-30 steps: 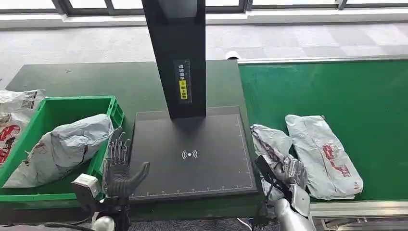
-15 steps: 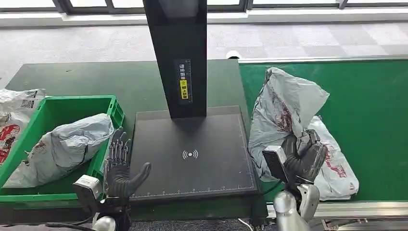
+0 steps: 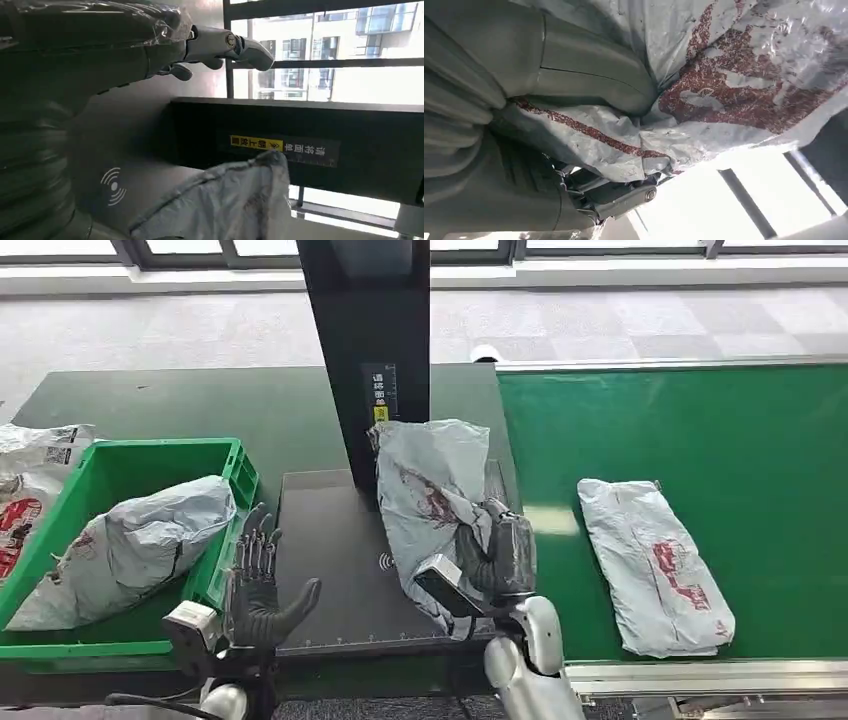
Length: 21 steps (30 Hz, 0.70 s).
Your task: Moved the parcel from conveyor to table for the left to box.
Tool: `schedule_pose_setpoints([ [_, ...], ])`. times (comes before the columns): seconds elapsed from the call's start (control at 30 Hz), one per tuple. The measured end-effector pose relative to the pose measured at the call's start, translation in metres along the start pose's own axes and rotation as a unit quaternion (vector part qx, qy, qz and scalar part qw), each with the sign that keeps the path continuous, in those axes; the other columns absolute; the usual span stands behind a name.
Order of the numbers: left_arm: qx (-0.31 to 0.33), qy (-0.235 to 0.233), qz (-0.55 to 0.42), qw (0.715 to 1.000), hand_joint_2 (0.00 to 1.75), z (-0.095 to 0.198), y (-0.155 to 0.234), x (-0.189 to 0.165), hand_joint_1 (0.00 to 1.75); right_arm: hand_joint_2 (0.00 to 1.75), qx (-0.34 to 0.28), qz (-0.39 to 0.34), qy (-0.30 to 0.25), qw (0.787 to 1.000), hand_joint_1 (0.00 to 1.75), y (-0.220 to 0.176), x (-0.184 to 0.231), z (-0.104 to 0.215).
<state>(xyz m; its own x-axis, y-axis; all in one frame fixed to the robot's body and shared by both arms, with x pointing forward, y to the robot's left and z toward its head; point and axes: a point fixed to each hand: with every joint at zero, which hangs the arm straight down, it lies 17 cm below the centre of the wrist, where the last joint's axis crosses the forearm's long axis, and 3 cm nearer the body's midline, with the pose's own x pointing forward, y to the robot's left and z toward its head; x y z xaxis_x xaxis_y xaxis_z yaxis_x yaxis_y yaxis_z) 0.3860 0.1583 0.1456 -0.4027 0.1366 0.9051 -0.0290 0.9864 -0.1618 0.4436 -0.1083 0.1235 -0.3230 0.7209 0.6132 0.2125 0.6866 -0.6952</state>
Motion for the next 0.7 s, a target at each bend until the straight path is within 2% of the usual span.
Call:
schedule_pose_setpoints([
  [0.23, -0.001, 0.004, 0.002, 1.000, 1.75, -0.001, -0.001, -0.004, 0.00, 1.75, 0.064, -0.007, -0.002, 0.998, 1.75, 0.047, 0.005, 0.013],
  [0.7, -0.002, 0.005, 0.002, 1.000, 1.75, -0.001, -0.002, -0.005, 0.00, 1.75, 0.089, -0.007, 0.003, 0.996, 1.75, 0.063, 0.001, 0.020],
])
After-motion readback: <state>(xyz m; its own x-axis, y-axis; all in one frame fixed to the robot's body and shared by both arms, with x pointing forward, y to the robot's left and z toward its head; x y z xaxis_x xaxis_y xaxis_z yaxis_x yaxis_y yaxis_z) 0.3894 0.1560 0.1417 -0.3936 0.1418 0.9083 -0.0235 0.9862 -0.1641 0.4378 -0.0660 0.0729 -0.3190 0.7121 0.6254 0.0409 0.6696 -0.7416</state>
